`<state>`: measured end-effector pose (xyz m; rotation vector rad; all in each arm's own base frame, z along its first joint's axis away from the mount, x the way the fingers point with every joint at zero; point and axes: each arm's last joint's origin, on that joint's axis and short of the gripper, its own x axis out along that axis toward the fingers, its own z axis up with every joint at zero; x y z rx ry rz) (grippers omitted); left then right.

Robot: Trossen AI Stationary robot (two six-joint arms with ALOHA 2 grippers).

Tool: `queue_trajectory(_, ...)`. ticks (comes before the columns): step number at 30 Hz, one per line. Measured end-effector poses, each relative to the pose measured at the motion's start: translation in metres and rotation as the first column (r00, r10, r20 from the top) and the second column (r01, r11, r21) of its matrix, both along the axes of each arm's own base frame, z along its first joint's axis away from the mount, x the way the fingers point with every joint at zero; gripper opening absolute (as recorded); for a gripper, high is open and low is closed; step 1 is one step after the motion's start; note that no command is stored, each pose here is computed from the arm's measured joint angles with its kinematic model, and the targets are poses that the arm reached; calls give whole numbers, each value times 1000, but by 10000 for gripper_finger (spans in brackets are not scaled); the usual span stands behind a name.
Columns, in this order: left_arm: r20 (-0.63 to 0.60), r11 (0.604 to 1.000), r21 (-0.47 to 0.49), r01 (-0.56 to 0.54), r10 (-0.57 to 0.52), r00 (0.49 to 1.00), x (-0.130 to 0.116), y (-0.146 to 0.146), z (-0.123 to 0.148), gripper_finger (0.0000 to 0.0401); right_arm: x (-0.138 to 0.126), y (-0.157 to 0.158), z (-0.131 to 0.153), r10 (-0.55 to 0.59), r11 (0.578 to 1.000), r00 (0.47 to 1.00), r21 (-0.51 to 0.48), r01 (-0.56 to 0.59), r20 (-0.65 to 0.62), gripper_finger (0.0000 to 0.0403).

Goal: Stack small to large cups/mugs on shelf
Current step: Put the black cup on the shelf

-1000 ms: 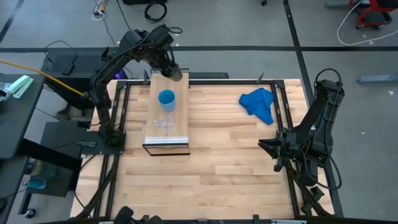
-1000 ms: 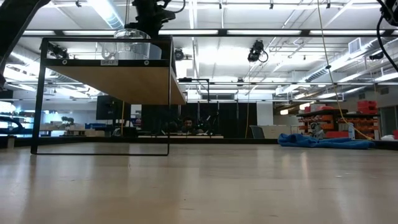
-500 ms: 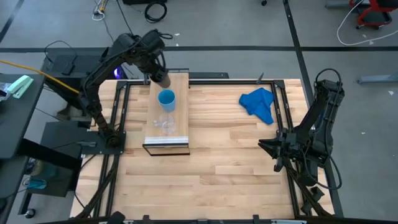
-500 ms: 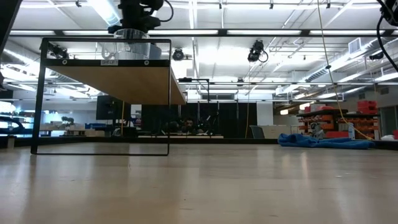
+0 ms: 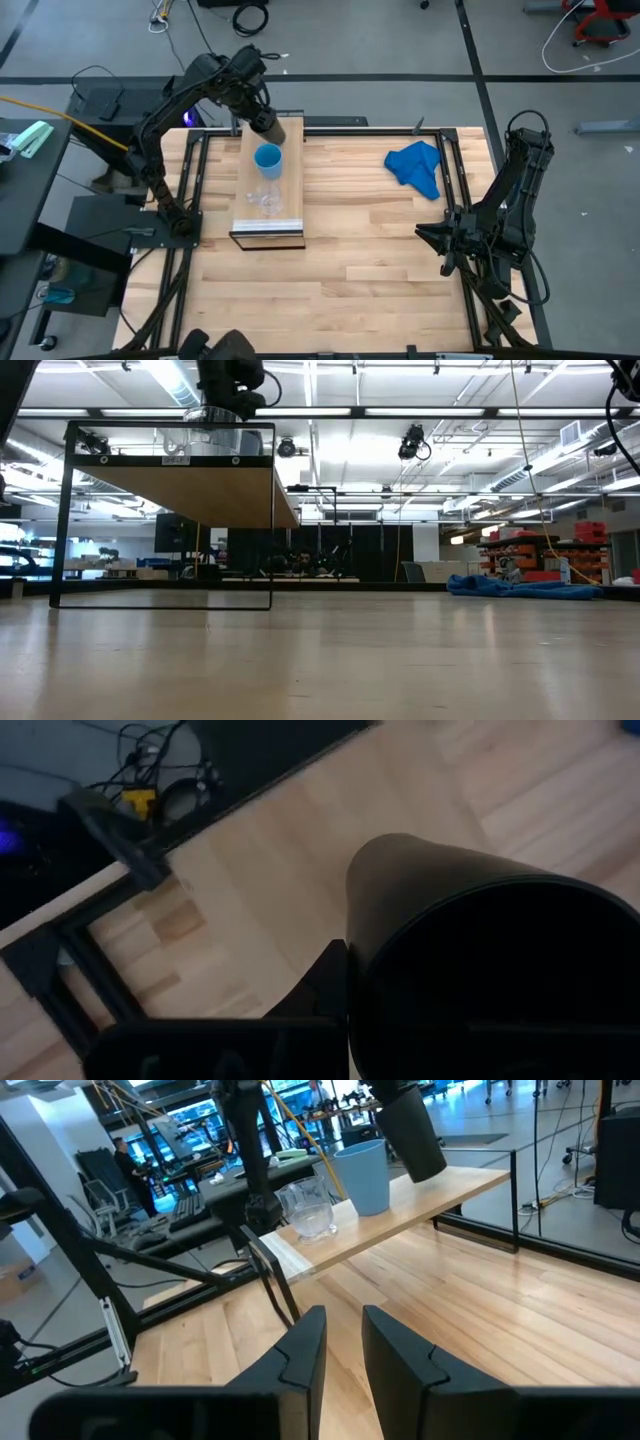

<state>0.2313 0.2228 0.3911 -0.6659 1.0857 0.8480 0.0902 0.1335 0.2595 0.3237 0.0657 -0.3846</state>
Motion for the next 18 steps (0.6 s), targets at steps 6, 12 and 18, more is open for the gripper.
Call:
queue_trajectory(6,-19,998,-23,-50,50,999,-8,10,-3,8,0,0,0,0,1000,1000,0,0,0,75)
queue_trajectory(12,-6,998,-24,-52,52,999,-9,12,-3,8,0,0,0,0,1000,1000,0,0,0,75)
queue_trajectory(18,-20,998,-46,-39,38,999,-6,14,-9,8,0,0,0,0,1000,1000,0,0,0,75)
